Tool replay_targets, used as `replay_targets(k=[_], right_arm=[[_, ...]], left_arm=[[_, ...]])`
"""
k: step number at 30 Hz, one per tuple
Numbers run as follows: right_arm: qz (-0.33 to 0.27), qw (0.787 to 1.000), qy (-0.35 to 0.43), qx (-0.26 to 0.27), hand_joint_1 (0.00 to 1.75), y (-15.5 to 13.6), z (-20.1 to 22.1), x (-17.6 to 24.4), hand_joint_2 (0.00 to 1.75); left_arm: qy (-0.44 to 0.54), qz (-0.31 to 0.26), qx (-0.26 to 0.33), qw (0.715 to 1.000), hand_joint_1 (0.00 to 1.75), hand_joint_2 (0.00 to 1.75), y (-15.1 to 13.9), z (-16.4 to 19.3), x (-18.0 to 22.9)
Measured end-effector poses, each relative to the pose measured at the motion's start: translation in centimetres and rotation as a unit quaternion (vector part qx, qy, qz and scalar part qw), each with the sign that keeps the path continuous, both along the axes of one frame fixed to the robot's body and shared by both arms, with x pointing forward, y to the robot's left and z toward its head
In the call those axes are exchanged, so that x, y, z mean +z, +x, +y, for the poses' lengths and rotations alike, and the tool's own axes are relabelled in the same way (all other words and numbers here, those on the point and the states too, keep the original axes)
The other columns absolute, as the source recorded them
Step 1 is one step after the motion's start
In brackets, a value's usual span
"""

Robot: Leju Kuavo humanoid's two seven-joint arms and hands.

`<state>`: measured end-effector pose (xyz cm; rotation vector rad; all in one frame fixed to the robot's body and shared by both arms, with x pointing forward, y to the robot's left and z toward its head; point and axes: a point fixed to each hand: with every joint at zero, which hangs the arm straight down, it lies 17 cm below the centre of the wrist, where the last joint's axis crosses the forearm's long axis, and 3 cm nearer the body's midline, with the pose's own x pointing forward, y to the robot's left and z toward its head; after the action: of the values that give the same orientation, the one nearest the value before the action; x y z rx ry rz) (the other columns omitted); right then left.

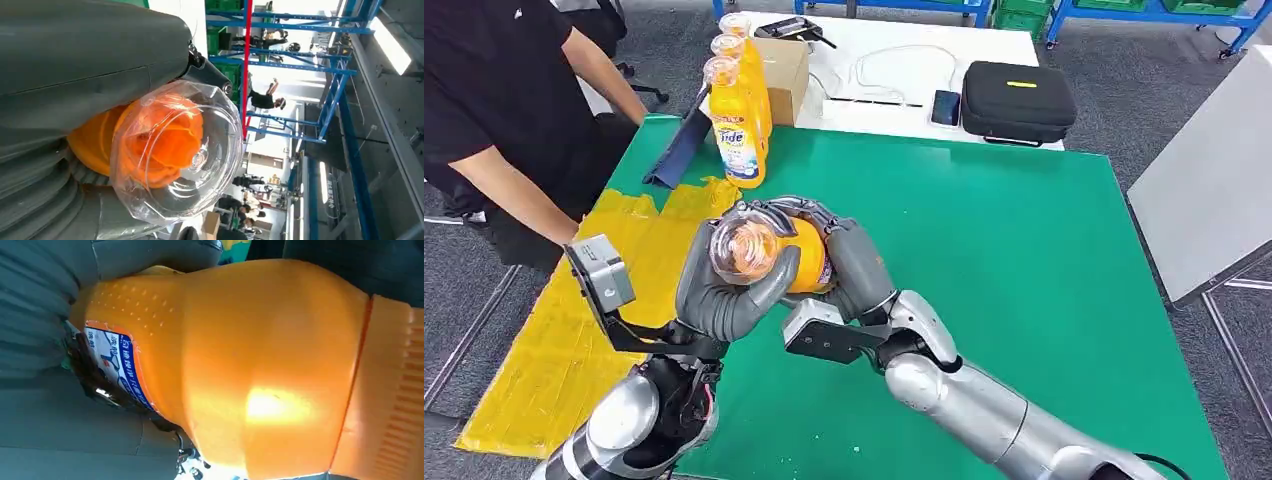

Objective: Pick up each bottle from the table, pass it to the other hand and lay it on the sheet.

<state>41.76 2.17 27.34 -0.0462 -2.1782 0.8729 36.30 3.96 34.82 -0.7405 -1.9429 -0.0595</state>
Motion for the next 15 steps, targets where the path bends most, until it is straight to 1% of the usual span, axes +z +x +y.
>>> replay_targets(k=[11,12,13,14,15], right_arm=[[0.000,1.000,0.001,-0.001,1.75,0.00,-0.04,0.00,1.75],[-0.001,1.000,0.002,-0.003,1.31,0.03,-0.10,0.05,1.75],[-0.002,1.000,0.003,-0.005,0.00,0.07,-0.20,0.06,1.75],[0.000,1.000,0.002,-0.008,0.00,0.15,-0.29,-0.05,0.00],[0.004,1.000,-0.001,-0.013,0.00,0.30,-0.39,-0.25,0.00]], left_arm=[[0.000,0.000,-0.001,1.000,1.75,1.75,-0.02,-0.06,0.01],[0.000,0.000,-0.001,1.000,1.75,1.75,-0.02,-0.10,0.03],[0.000,0.000,-0.002,1.000,1.75,1.75,-0.03,-0.14,0.05],[-0.001,0.003,-0.005,1.000,1.75,1.75,-0.01,-0.20,0.00],[-0.001,0.006,-0.007,1.000,1.75,1.75,0.00,-0.25,-0.09]])
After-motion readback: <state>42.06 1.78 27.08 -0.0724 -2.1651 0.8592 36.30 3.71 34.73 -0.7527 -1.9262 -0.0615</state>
